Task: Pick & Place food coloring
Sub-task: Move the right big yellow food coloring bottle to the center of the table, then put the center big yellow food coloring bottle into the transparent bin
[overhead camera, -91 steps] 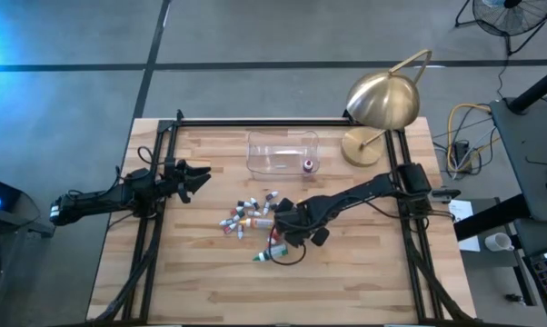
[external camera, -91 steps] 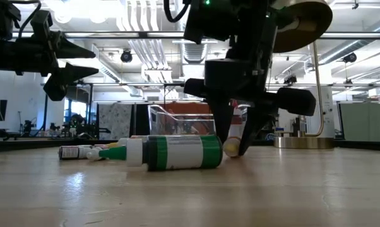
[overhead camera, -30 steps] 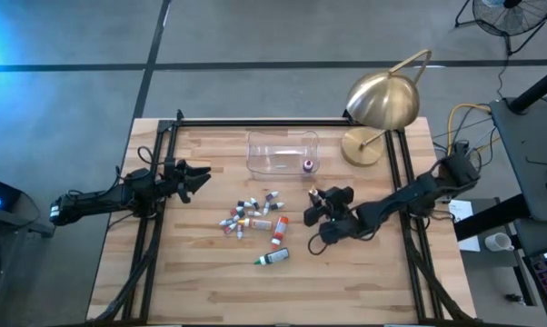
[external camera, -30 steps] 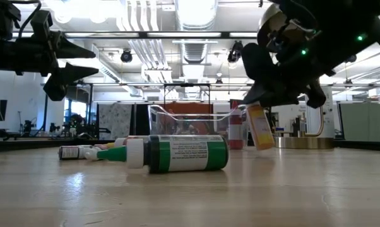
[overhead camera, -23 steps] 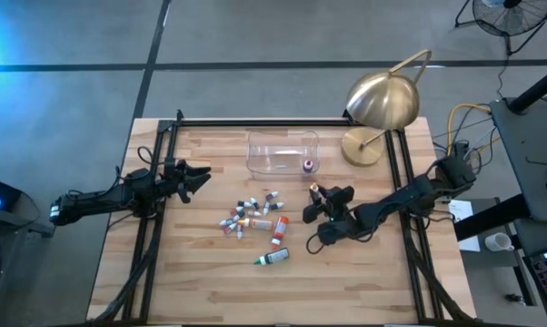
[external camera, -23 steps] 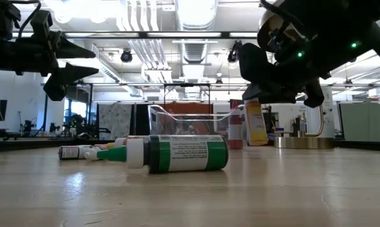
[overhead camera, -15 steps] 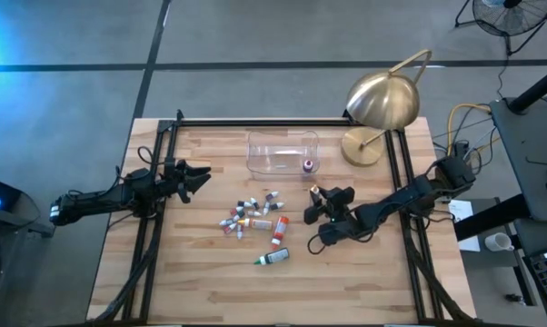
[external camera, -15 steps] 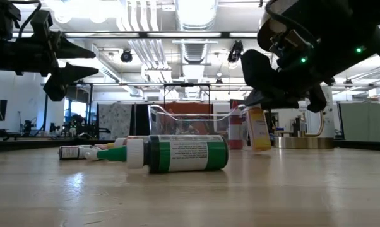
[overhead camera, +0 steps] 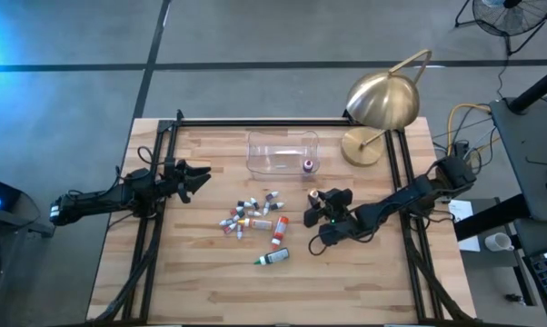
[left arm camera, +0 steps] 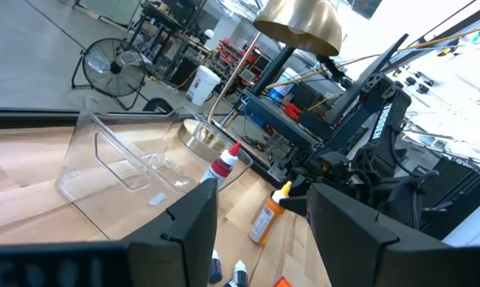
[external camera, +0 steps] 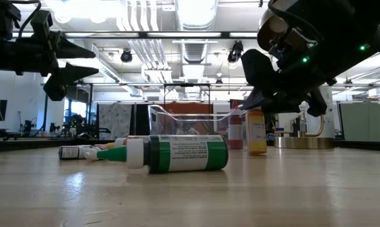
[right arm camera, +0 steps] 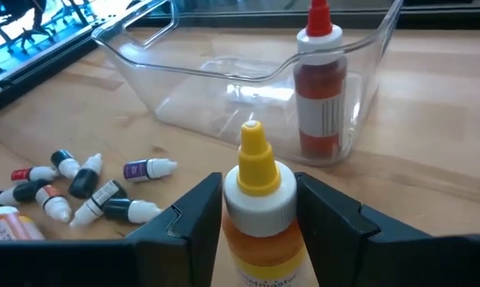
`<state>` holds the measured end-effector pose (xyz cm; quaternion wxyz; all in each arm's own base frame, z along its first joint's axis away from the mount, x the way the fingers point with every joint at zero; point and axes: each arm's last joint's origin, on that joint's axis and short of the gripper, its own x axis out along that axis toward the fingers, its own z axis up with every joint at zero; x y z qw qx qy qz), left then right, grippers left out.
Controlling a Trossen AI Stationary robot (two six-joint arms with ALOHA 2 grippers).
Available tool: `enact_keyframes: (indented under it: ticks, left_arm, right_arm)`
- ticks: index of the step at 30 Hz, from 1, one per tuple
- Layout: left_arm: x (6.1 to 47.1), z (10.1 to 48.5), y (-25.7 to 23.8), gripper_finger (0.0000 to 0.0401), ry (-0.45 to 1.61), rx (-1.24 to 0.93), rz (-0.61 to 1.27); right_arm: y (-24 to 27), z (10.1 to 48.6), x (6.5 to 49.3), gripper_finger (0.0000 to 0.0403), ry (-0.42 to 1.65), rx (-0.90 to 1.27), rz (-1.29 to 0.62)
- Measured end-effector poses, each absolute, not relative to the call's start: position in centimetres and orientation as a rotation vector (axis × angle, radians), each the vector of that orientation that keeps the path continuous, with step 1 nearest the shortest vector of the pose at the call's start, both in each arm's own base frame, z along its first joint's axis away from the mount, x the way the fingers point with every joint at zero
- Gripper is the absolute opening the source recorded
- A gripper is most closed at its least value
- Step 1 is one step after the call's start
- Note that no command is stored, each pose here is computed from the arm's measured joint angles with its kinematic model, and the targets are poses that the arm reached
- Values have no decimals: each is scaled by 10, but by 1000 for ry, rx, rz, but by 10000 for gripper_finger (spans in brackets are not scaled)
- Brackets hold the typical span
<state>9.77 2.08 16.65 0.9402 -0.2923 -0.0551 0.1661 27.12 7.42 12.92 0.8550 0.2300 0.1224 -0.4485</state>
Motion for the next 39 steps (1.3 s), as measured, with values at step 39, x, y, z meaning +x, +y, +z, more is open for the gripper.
enact_keyframes:
  ticks: [39]
  left_arm:
    - [98,167,21,167,-112,-596,339]
  right_arm:
    - [21,232,293,273,1067,716,-691]
